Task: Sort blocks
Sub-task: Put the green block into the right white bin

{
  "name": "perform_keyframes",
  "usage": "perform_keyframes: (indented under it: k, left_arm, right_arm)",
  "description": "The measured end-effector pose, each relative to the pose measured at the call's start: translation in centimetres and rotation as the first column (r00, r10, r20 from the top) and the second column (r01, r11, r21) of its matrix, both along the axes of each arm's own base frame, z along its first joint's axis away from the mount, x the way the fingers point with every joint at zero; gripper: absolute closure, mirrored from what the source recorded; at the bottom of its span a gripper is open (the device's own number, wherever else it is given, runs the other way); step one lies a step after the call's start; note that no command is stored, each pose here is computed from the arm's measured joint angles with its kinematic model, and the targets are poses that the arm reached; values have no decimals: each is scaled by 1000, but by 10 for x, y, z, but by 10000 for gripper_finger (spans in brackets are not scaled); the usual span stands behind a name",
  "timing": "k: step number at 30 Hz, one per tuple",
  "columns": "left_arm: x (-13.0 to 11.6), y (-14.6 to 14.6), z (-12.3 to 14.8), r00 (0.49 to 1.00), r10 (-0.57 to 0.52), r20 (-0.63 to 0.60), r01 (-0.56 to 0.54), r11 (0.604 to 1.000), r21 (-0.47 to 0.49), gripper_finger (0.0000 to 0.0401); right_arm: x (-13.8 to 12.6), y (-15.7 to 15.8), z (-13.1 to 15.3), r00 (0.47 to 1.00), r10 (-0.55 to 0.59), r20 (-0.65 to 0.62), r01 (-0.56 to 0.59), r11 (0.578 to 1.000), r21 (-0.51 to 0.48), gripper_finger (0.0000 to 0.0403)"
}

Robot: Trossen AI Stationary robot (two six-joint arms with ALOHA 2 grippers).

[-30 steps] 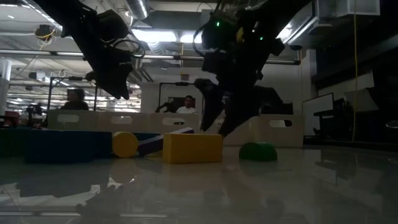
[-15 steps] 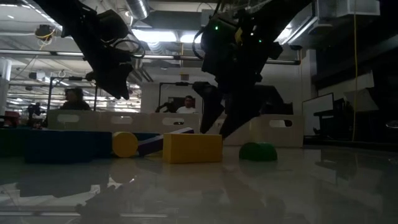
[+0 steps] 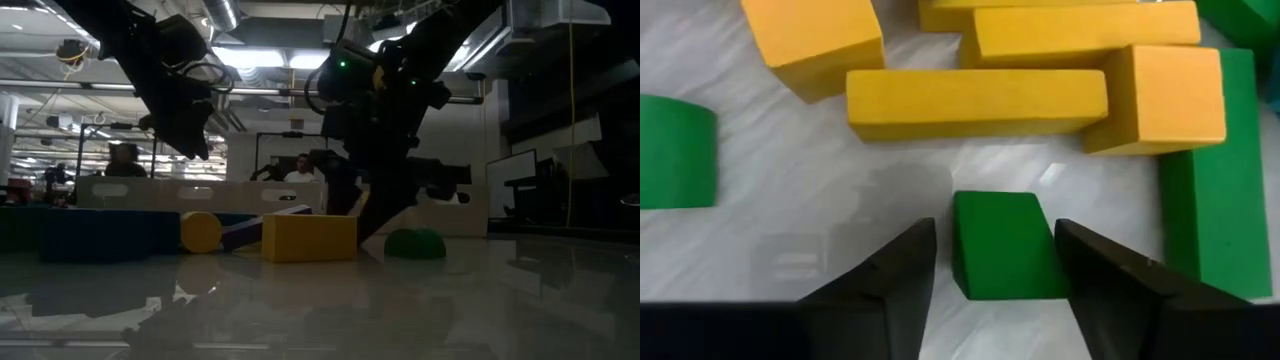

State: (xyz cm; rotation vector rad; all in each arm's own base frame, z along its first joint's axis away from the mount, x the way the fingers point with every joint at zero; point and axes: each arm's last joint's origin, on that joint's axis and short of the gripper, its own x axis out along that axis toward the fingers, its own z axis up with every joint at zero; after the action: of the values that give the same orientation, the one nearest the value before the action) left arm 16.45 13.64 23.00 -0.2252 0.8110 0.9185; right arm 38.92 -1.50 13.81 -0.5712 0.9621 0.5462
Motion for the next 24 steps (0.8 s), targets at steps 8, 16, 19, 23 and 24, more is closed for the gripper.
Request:
perform_keyframes:
  k: [8,16,19,23,24]
  left_arm:
    - [0,0,0,1000,-2,-1,2,1000,1,191]
    - [0,0,0,1000,-3,11,3,1000,-11,191]
    - [3,-3,-1,995,-26,92,35,995,-92,191]
    - [10,-11,-1,968,-126,218,174,960,-219,191]
    - [12,-14,-1,959,-153,238,211,948,-239,191]
  right_arm:
    - [0,-1,4,996,-72,-42,72,997,-23,269]
    - [2,-6,37,972,-165,-166,137,977,-165,247]
    - [1,-9,51,955,-212,-209,153,952,-266,242]
    - [-1,-14,71,934,-258,-248,158,919,-362,260]
    - [-2,-15,76,927,-268,-262,156,912,-380,265]
